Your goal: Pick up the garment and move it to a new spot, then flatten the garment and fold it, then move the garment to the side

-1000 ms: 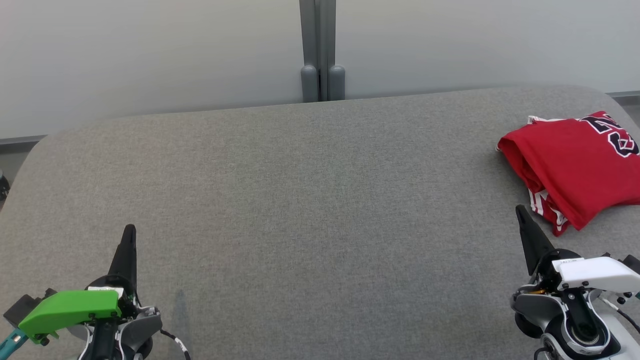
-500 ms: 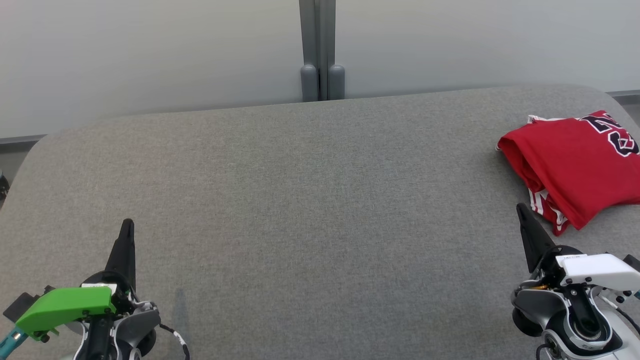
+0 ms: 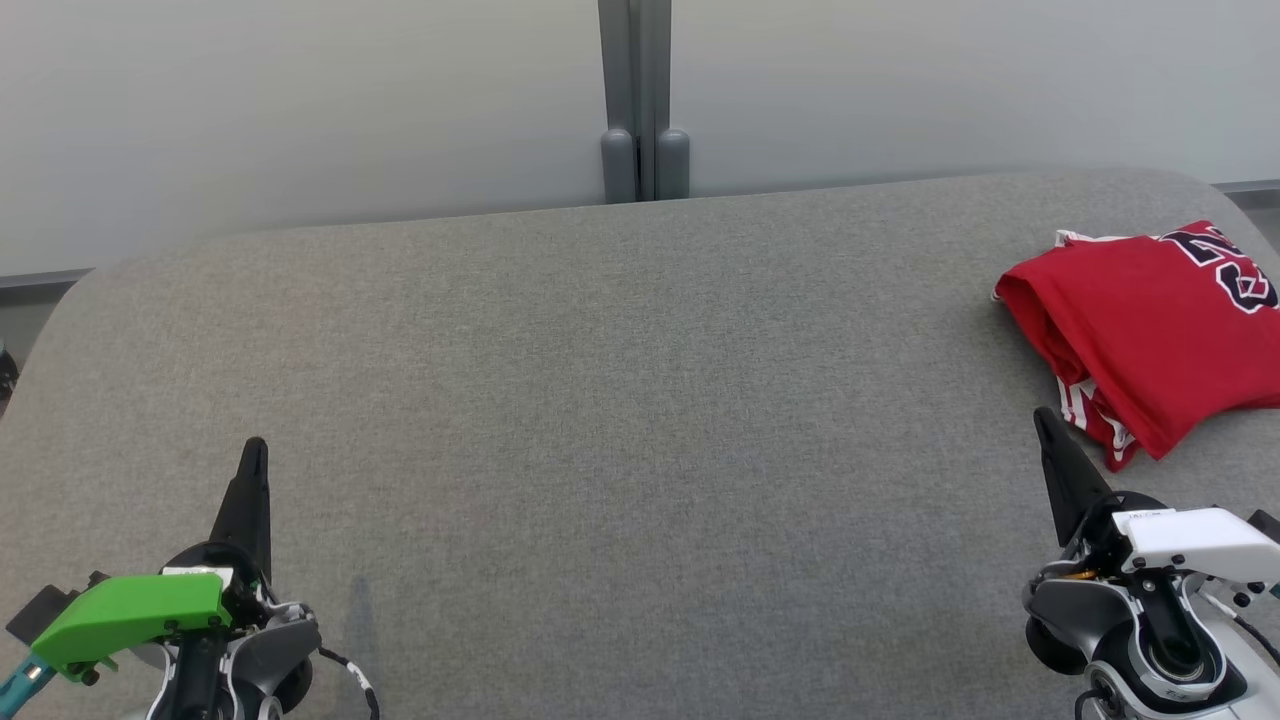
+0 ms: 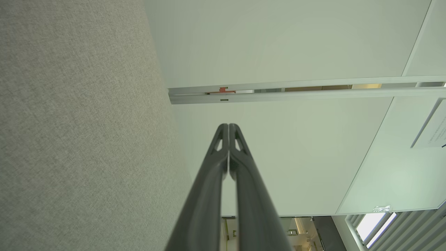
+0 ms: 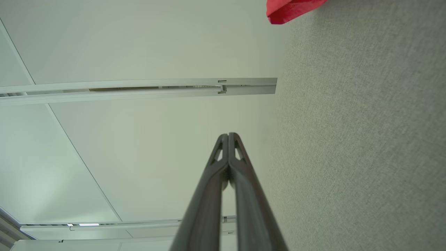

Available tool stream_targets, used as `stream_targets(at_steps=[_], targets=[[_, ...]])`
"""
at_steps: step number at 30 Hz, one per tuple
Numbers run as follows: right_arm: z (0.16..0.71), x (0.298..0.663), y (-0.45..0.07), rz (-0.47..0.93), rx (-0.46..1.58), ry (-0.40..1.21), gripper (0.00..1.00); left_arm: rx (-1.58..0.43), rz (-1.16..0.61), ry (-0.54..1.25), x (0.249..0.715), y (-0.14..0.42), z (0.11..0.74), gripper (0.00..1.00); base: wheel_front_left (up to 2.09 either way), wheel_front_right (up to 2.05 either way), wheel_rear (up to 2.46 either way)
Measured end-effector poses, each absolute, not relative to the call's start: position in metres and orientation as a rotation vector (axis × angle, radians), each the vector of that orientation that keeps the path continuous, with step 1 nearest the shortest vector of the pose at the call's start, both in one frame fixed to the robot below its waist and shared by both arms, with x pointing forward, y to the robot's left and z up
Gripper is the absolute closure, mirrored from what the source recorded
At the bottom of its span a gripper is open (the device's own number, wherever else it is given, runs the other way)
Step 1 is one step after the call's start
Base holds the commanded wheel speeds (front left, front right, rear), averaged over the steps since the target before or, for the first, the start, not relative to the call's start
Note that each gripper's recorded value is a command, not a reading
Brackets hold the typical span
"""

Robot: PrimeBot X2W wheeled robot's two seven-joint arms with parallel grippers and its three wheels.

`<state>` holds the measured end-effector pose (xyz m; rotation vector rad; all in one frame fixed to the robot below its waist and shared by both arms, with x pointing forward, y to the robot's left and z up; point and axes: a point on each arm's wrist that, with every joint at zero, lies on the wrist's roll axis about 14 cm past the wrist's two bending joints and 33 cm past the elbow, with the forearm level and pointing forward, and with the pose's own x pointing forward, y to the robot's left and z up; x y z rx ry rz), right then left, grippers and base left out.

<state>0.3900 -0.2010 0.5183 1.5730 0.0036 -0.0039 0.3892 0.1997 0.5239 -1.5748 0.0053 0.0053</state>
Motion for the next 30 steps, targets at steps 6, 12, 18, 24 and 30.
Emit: stream_targets(at_steps=[6, 12, 18, 24, 30], targets=[[0.5183, 0.3898, -0.2007, -0.003, 1.574, 0.006, 1.0, -1.575, 0.006, 0.005, 0.3892, 0.1998, 0.524, 1.0, 0.0, 0.0, 0.0], [0.5187, 0.3897, -0.2007, -0.004, 1.573, 0.005, 1.0, -1.576, 0.005, 0.005, 0.3892, 0.1998, 0.524, 1.0, 0.0, 0.0, 0.0], [0.5187, 0.3895, -0.2004, -0.005, 1.574, 0.006, 1.0, -1.576, 0.005, 0.005, 0.3892, 0.1999, 0.524, 1.0, 0.0, 0.0, 0.0], [0.5195, 0.3898, -0.2003, -0.003, 1.572, 0.006, 1.0, -1.576, 0.005, 0.005, 0.3892, 0.2001, 0.524, 1.0, 0.0, 0.0, 0.0], [0.5197, 0.3897, -0.2004, -0.003, 1.573, 0.007, 1.0, -1.577, 0.006, 0.004, 0.3892, 0.2002, 0.524, 1.0, 0.0, 0.0, 0.0]])
